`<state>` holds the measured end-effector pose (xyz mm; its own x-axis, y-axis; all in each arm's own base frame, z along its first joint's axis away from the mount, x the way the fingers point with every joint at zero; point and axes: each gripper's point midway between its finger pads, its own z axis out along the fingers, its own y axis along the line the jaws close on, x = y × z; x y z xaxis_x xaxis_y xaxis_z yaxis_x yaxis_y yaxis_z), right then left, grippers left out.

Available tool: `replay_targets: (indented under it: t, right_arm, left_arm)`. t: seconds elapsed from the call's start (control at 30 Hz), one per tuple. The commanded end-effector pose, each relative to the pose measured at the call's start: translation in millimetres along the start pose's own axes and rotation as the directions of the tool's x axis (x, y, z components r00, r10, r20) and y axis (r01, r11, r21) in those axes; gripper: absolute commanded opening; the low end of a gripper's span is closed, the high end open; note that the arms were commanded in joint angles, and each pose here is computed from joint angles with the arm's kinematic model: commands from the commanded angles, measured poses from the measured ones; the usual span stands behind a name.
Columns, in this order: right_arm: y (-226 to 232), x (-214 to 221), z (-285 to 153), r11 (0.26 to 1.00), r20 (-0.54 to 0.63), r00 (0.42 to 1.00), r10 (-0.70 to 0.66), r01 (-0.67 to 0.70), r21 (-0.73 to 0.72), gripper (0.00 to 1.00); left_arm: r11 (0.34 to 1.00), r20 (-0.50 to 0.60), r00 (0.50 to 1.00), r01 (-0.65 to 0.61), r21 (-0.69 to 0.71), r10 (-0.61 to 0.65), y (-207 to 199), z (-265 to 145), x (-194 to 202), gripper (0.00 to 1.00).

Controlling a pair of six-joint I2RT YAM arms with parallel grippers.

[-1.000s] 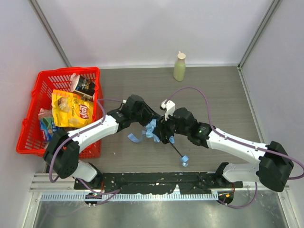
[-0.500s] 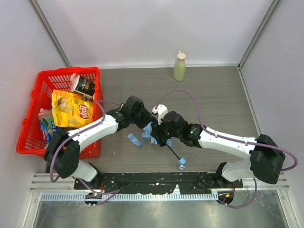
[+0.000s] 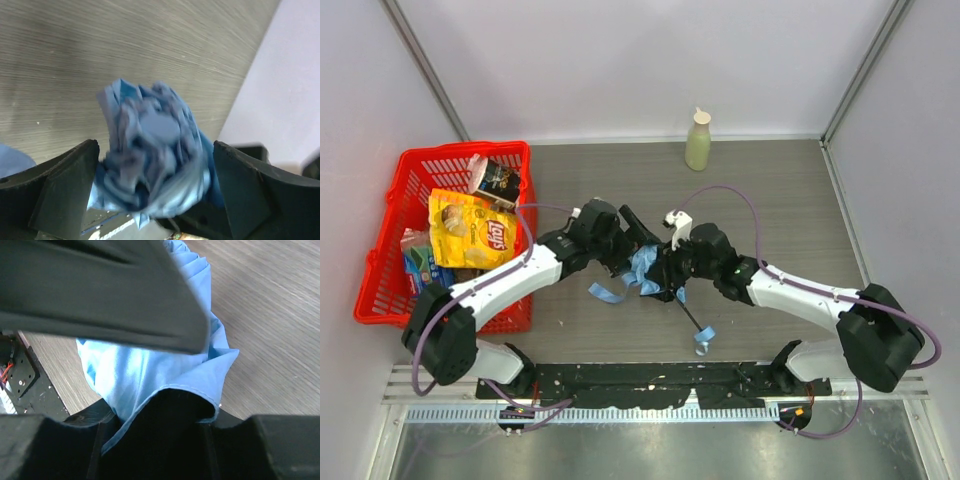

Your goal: Put away the umbrella

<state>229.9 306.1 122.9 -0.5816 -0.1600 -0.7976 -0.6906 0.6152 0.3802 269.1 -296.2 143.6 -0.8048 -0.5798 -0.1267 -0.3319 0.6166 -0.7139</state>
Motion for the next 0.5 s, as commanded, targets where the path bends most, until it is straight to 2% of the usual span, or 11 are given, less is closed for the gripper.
replay_targets:
  t: [0.0,0.2,0.47]
  right_arm:
    - [24.8,-50.0,-9.0,0.988,0.151,0.988,0.004,0.019,-0.151,0.01]
    - [29.8,-74.1,-11.9,0.983,0.198,0.980,0.025,0.011,-0.182,0.01]
    - [44.1,-106.4,-29.2,0.979,0.272,0.961,0.046,0.011,-0.204,0.01]
  left_arm:
    - [0.978,0.083,0.990,-0.130,0.166,0.117,-42.0,-29.2,-10.1,1.00]
    - [0.973,0.077,0.989,-0.139,0.186,0.127,-41.8,-25.9,-7.4,1.00]
    - [0.986,0.063,0.990,-0.131,0.099,0.125,-25.5,-14.7,-4.3,1.00]
